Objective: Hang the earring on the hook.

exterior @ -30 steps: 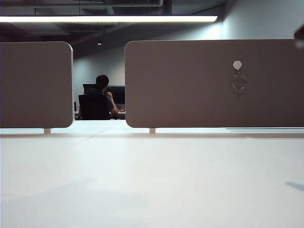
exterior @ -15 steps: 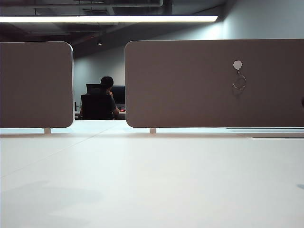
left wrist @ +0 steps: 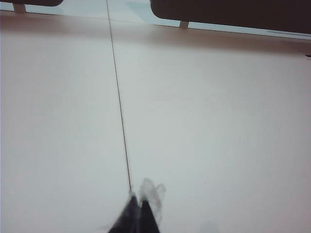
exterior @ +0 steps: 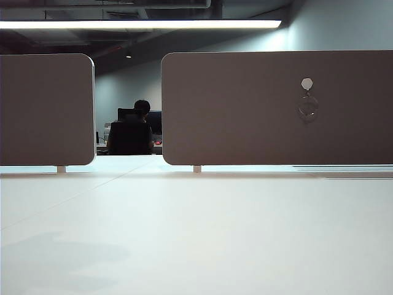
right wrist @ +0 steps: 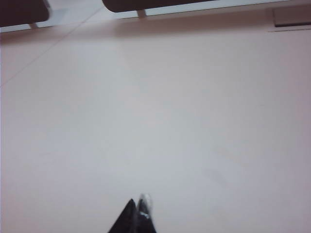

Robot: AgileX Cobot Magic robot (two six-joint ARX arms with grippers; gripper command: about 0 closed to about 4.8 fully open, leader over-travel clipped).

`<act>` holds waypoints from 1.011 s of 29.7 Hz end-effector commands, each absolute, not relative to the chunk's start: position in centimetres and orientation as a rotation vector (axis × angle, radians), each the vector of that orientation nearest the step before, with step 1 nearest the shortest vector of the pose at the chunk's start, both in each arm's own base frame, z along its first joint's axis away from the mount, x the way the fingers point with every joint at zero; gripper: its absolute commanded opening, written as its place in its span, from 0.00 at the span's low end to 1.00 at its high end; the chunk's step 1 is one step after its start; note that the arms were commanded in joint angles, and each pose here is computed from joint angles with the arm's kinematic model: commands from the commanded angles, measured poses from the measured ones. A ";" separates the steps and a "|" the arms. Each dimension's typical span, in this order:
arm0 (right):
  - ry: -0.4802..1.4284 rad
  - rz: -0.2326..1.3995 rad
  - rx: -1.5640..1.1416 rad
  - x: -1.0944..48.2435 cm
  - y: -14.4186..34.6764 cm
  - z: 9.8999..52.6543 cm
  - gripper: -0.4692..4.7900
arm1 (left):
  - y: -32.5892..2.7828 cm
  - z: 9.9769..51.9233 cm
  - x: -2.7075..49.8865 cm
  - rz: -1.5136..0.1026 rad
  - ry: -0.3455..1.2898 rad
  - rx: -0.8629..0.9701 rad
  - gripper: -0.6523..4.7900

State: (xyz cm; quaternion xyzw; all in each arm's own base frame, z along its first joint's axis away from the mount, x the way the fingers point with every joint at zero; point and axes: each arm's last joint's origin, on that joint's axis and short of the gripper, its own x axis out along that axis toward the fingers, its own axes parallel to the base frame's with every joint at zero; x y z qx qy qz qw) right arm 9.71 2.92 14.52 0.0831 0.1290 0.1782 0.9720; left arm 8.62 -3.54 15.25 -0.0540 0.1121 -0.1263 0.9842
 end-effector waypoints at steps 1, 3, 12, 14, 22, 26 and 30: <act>0.226 0.409 0.148 9.7 3.1 14.7 0.08 | -3.5 15.1 8.6 -0.243 0.234 -0.103 0.11; 0.184 0.376 0.147 9.8 3.0 15.1 0.08 | -3.5 15.1 8.6 -0.243 0.233 -0.103 0.11; 0.099 0.194 0.135 10.1 2.5 15.7 0.08 | -1.4 15.1 9.2 -0.052 0.227 -0.140 0.11; 0.067 0.169 0.141 10.1 2.4 16.0 0.08 | -0.7 15.1 9.3 0.017 0.222 -0.147 0.11; 0.105 0.286 0.171 10.0 2.7 15.8 0.11 | -0.1 15.1 9.3 0.081 0.217 -0.154 0.11; 0.137 0.282 0.180 10.0 2.7 15.5 0.14 | -0.1 15.1 9.3 0.081 0.217 -0.154 0.11; 0.136 0.278 0.178 10.0 2.6 15.5 0.14 | -0.1 15.1 9.3 0.081 0.217 -0.154 0.11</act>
